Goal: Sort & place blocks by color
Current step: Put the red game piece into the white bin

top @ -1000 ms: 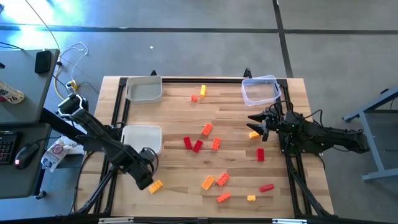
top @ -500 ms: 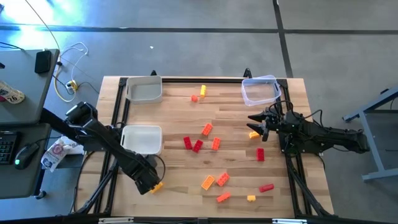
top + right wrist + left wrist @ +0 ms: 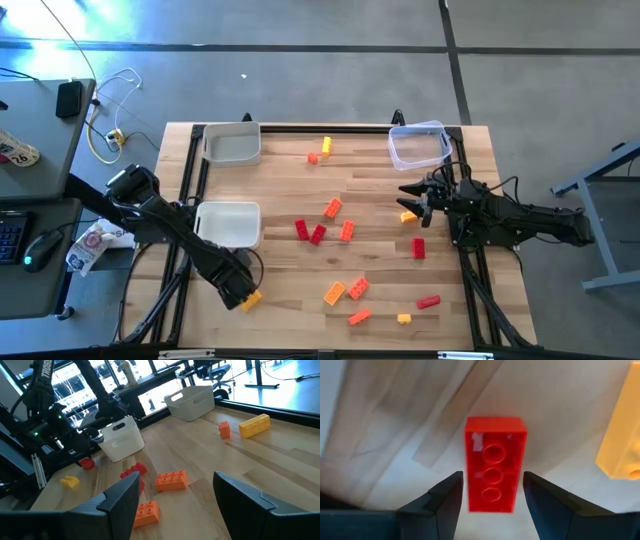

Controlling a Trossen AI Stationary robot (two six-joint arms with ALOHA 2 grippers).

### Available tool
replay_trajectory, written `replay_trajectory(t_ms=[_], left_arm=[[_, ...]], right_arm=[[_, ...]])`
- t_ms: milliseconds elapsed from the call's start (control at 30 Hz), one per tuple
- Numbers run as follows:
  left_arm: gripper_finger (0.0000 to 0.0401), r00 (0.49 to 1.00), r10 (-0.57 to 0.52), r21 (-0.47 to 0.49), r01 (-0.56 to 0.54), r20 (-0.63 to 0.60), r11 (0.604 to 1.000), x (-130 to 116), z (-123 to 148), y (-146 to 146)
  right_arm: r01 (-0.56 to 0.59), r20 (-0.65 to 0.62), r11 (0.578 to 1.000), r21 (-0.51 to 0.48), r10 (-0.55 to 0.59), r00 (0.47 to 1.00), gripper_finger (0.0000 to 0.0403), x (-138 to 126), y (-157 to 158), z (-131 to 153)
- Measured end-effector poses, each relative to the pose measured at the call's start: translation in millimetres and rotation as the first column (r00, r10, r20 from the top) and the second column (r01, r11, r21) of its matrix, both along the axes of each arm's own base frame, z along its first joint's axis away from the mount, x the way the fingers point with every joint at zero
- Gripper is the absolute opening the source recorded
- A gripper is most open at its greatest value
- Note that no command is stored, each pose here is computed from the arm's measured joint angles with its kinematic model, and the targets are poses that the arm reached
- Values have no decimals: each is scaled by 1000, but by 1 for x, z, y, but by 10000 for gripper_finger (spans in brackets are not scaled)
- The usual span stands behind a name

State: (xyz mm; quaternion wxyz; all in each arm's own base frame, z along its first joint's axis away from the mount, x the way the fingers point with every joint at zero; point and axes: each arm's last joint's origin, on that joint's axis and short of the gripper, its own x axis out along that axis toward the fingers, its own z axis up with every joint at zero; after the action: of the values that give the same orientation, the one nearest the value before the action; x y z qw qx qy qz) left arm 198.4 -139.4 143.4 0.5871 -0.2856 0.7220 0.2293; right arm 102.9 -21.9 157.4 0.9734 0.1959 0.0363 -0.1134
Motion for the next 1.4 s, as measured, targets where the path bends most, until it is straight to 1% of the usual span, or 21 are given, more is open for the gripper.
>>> replay_trajectory(t_ms=[167,267,333,500,767,1000,1233,1300,1400], left_arm=[[195,999,0,-23,1,42,1000,-1,-11,1],[187,999,-2,-22,3,35,1000,-3,-12,2],[170,999,-5,-18,6,35,1000,-4,-13,2],[111,999,-5,-16,6,33,1000,-5,-12,2],[111,997,-33,-6,33,64,999,-6,-9,3],[111,985,-32,-6,33,172,999,-9,12,8],[111,940,-46,-32,60,337,998,-16,46,18],[111,917,-56,-15,67,394,998,-19,56,24],[111,886,-84,70,58,456,996,-25,68,38]], right_arm=[[0,0,1000,0,0,1000,238,0,0,0],[0,-1,1000,0,0,1000,238,0,0,0],[0,-2,1000,0,0,1000,238,0,0,0],[0,-3,1000,1,0,1000,238,0,0,0],[0,-3,1000,1,0,1000,238,0,0,0],[0,-4,1000,1,0,1000,238,0,0,0],[0,-3,1000,1,0,1000,238,0,0,0],[0,-4,1000,1,0,1000,238,0,0,0],[0,-4,1000,1,0,1000,238,0,0,0]])
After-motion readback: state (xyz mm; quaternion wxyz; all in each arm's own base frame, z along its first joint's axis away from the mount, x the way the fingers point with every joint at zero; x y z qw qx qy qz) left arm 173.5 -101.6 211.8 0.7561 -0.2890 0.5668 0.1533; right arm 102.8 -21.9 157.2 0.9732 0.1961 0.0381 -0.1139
